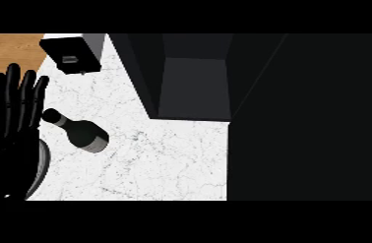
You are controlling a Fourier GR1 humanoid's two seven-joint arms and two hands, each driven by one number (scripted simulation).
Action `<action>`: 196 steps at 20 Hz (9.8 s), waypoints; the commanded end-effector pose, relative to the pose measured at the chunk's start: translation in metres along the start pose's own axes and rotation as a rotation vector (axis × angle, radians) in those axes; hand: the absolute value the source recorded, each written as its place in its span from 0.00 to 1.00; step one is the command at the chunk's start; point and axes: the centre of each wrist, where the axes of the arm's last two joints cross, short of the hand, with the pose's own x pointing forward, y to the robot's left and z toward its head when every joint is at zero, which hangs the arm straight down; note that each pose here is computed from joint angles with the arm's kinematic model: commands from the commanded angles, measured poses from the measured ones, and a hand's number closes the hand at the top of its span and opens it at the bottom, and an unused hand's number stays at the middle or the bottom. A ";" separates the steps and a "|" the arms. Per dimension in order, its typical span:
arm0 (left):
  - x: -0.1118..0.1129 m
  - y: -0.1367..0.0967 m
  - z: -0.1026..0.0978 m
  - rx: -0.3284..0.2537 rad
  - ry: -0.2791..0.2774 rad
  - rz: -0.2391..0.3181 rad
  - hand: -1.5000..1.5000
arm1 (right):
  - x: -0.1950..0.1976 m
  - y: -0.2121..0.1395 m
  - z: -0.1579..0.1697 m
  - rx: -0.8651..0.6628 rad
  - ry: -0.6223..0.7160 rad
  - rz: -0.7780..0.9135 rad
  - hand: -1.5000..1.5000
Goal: Pick up the wine, place it into the cabinet and close the cabinet
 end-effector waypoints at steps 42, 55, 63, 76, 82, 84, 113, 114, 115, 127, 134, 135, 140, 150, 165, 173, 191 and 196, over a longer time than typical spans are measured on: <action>0.057 -0.074 -0.003 0.401 0.238 0.131 0.00 | 0.114 0.014 0.026 0.179 0.136 -0.114 0.00; 0.054 -0.011 0.020 0.502 0.265 0.072 0.00 | 0.128 0.024 0.046 0.172 0.147 -0.108 0.00; 0.031 0.015 0.026 0.517 0.355 0.133 0.00 | 0.123 0.022 0.036 0.161 0.145 -0.115 0.00; -0.045 0.035 0.054 0.526 0.421 0.141 0.00 | 0.127 0.018 0.039 0.182 0.149 -0.089 0.00; -0.065 0.042 0.068 0.560 0.408 0.081 0.00 | 0.135 0.018 0.033 0.195 0.146 -0.097 0.00; -0.079 0.058 0.063 0.573 0.427 0.081 0.00 | 0.132 0.012 0.034 0.182 0.128 -0.107 0.00; -0.176 0.055 0.113 0.540 0.466 0.120 0.00 | 0.116 0.023 0.029 0.182 0.129 -0.102 0.00; -0.169 0.060 0.109 0.536 0.453 0.122 0.00 | 0.133 0.022 0.033 0.185 0.126 -0.104 0.00; -0.173 0.060 0.116 0.525 0.460 0.147 0.00 | 0.119 0.024 0.023 0.180 0.134 -0.105 0.00; -0.208 0.046 0.108 0.514 0.496 0.155 0.00 | 0.117 0.025 0.026 0.204 0.153 -0.095 0.00; -0.219 0.047 0.107 0.516 0.501 0.186 0.00 | 0.135 0.023 0.022 0.191 0.131 -0.107 0.00; -0.210 0.059 0.126 0.522 0.498 0.190 0.00 | 0.123 0.030 0.023 0.175 0.151 -0.102 0.00; -0.221 0.052 0.128 0.529 0.469 0.220 0.00 | 0.122 0.021 0.034 0.164 0.137 -0.092 0.00; -0.240 0.037 0.117 0.358 0.440 0.249 1.00 | 0.120 0.014 0.023 0.184 0.137 -0.093 0.00; -0.210 0.045 0.083 -0.004 0.346 0.212 1.00 | 0.116 0.010 0.021 0.181 0.162 -0.089 0.00; -0.174 0.040 0.062 0.025 0.205 0.248 1.00 | 0.110 0.006 0.016 0.178 0.149 -0.100 0.00; -0.074 -0.035 0.015 -0.154 0.254 0.326 1.00 | 0.122 0.025 0.016 0.176 0.170 -0.121 0.00; -0.037 -0.081 -0.008 -0.168 0.234 0.392 1.00 | 0.115 0.016 0.021 0.187 0.166 -0.118 0.00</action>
